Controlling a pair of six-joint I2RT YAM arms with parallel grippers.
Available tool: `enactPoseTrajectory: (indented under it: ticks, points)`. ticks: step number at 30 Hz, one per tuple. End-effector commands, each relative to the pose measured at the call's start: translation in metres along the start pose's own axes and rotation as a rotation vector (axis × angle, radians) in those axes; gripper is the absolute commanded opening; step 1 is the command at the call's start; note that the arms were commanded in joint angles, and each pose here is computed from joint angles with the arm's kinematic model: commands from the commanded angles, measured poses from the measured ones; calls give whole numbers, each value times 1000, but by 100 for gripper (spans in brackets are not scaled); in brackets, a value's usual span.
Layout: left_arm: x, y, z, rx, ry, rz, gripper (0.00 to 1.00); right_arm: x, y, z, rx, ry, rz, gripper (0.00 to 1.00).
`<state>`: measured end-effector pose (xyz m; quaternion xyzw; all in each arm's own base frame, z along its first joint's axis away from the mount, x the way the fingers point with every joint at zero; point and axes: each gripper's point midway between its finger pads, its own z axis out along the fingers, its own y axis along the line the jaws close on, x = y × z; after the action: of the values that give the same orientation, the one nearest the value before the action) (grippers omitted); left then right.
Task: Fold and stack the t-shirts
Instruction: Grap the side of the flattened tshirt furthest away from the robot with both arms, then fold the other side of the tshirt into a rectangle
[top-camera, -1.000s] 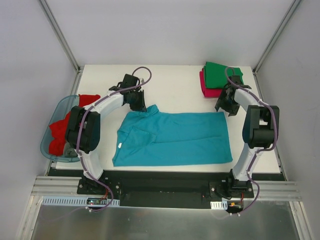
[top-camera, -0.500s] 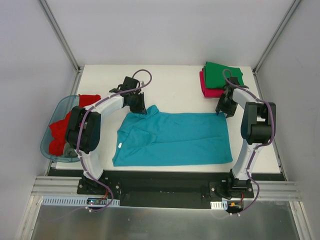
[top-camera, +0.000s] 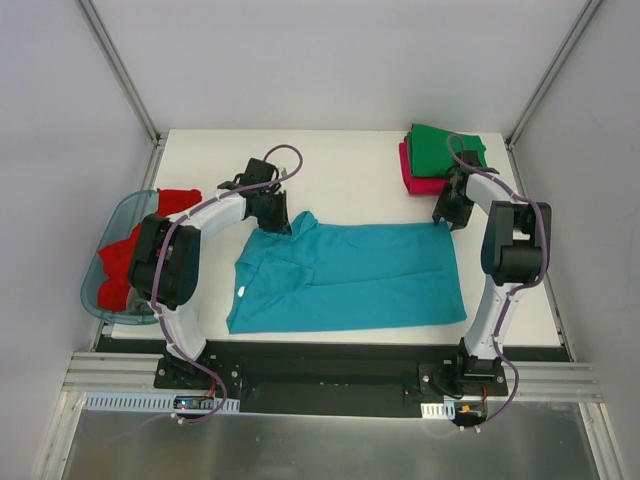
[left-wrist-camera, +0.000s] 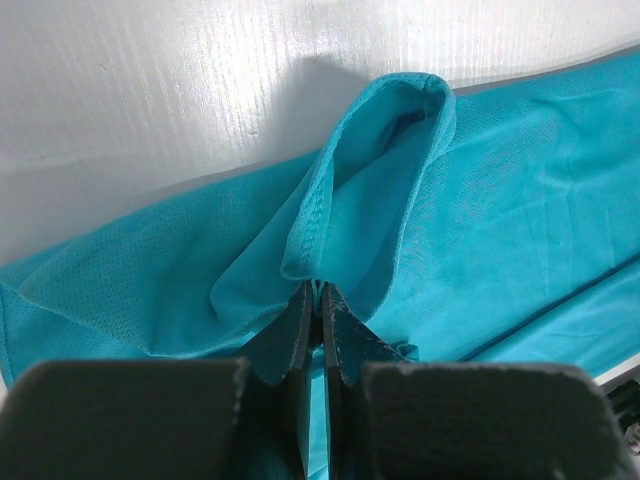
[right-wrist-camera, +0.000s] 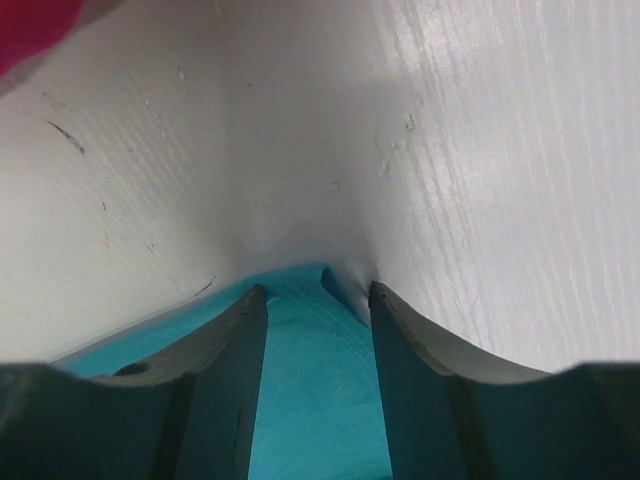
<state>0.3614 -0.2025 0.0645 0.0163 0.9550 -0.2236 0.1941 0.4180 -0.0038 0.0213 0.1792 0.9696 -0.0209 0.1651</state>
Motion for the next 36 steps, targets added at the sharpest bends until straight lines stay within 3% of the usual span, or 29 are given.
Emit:
enactPoseTrajectory:
  ticks: [1, 6, 13, 27, 36]
  points:
    - [-8, -12, -15, 30, -45, 16, 0, -15, 4, -3, -53, -25, 2, 44]
    - [-12, -17, -22, 45, -62, 23, 0, -15, 0, -5, -37, -35, -13, 30]
    - [-15, -23, -32, 62, -87, 34, 0, -13, 7, -8, -92, -58, -38, 2]
    - [6, -29, -55, 90, -117, -35, 0, 5, 18, -50, -234, -170, -118, 1]
    - [38, -32, -76, 119, -137, -37, 0, 26, 1, -69, -192, -225, -117, 1]
